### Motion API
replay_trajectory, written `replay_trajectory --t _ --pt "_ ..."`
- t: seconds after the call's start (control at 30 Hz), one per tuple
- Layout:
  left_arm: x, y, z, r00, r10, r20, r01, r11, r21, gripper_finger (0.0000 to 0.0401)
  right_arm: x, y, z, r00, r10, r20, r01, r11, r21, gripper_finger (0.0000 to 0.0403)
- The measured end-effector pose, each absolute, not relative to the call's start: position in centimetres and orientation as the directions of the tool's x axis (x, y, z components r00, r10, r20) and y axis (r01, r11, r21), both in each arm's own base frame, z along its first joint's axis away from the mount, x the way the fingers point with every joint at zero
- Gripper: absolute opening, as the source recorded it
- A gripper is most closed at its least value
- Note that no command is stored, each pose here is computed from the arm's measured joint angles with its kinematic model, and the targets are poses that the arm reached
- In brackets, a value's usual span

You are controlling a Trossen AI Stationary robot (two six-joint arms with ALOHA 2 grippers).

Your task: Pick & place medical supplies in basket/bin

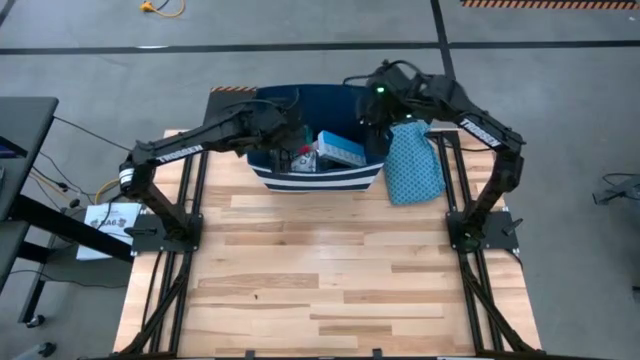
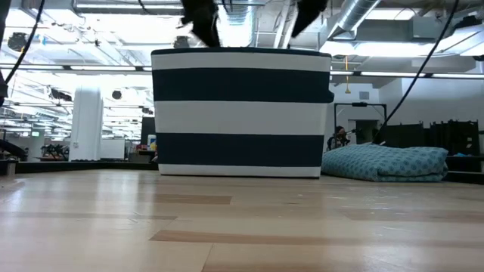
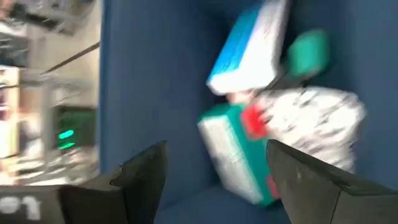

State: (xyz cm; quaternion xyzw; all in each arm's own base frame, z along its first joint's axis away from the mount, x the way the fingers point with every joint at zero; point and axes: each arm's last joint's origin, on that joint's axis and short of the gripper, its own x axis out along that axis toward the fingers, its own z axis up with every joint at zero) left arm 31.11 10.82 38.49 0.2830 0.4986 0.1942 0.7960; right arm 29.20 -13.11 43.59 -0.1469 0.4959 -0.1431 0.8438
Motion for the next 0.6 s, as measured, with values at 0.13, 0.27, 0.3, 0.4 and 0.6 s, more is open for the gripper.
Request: replay_trajectory --t 0.13,0.27,0.3,0.4,0.6 --pt "29.9 9.3 42.3 0.632 0.410 -0.658 -0.115 0.889 0.443 0.0261 27.8 -12.0 45.8 0.629 -0.272 -0.728 0.095 0.957 -0.274 0.0000" --pt "27.1 7.9 45.8 0.842 0.137 -0.522 -0.046 0.982 0.184 0.0261 25.5 -10.4 48.7 0.804 -0.107 -0.585 0.037 0.991 -0.130 0.0000" --pt "26.4 7.5 46.3 0.872 0.085 -0.482 -0.016 0.989 0.145 0.0261 24.9 -9.9 49.3 0.834 -0.072 -0.546 0.015 0.994 -0.108 0.0000" --pt "24.1 6.3 47.4 0.937 0.020 -0.348 0.011 0.996 0.085 0.0261 23.3 -8.3 50.4 0.894 -0.033 -0.447 -0.005 0.997 -0.083 0.0000" --pt "19.0 4.5 45.6 0.990 0.041 -0.138 -0.038 0.999 0.018 0.0261 20.0 -5.1 49.1 0.950 -0.042 -0.309 0.022 0.997 -0.068 0.0000"
